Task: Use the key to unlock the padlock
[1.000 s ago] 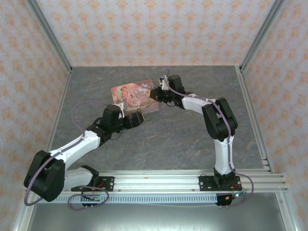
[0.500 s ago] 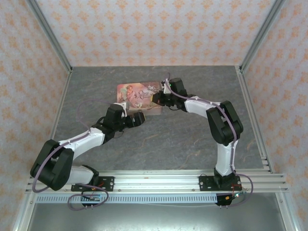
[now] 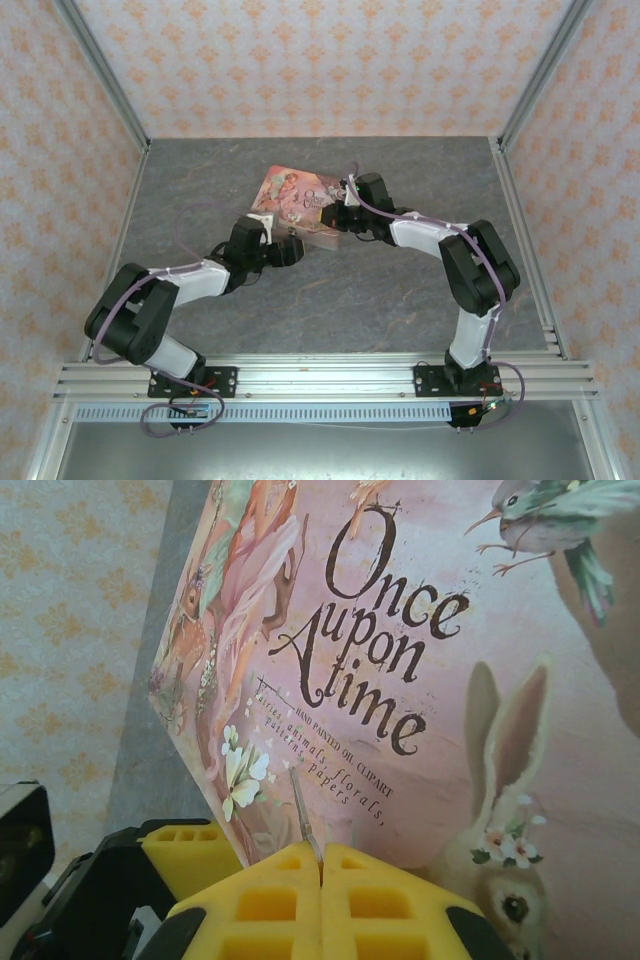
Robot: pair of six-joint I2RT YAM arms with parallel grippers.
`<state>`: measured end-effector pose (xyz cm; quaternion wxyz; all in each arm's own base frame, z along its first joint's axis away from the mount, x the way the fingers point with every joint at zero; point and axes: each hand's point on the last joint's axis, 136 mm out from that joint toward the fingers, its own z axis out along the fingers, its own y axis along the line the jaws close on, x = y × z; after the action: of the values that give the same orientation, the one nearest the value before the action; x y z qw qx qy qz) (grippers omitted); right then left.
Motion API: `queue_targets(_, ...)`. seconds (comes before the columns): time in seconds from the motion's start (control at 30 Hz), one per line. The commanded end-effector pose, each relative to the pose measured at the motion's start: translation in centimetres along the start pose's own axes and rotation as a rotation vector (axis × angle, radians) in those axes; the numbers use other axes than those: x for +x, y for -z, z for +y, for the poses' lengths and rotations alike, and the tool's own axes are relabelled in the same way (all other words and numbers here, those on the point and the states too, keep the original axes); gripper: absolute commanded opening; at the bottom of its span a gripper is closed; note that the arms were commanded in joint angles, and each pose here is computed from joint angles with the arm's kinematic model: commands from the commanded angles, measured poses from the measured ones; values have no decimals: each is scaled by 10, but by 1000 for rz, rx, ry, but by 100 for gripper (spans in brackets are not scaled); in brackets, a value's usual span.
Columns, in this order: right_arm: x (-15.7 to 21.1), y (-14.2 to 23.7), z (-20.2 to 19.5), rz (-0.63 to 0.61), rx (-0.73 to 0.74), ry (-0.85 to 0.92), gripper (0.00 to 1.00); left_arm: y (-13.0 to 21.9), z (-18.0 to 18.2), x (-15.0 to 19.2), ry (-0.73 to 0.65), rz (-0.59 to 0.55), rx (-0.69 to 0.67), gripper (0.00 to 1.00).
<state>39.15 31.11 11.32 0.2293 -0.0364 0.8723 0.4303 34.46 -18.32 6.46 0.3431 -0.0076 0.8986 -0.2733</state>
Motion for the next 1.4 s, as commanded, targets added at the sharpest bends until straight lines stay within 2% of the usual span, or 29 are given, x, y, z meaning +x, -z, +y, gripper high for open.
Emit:
queue_targets(0.0,35,-5,-46,81,153,-84,0,-6,-5,-22,-82,-67,15,79)
queue_targets(0.4,31,-5,-39,81,129,-69,0,-28,10,-27,-193,-95,-43,68)
queue_targets(0.63,31,-6,-39,84,125,-70,0,-37,3,-35,-227,-89,-14,62)
queue_targets(1.17,28,-6,-35,79,113,-63,0,-55,-1,-28,-225,-29,32,44)
queue_targets(1.37,28,-6,-35,79,110,-66,0,-58,-4,-27,-201,-27,60,34)
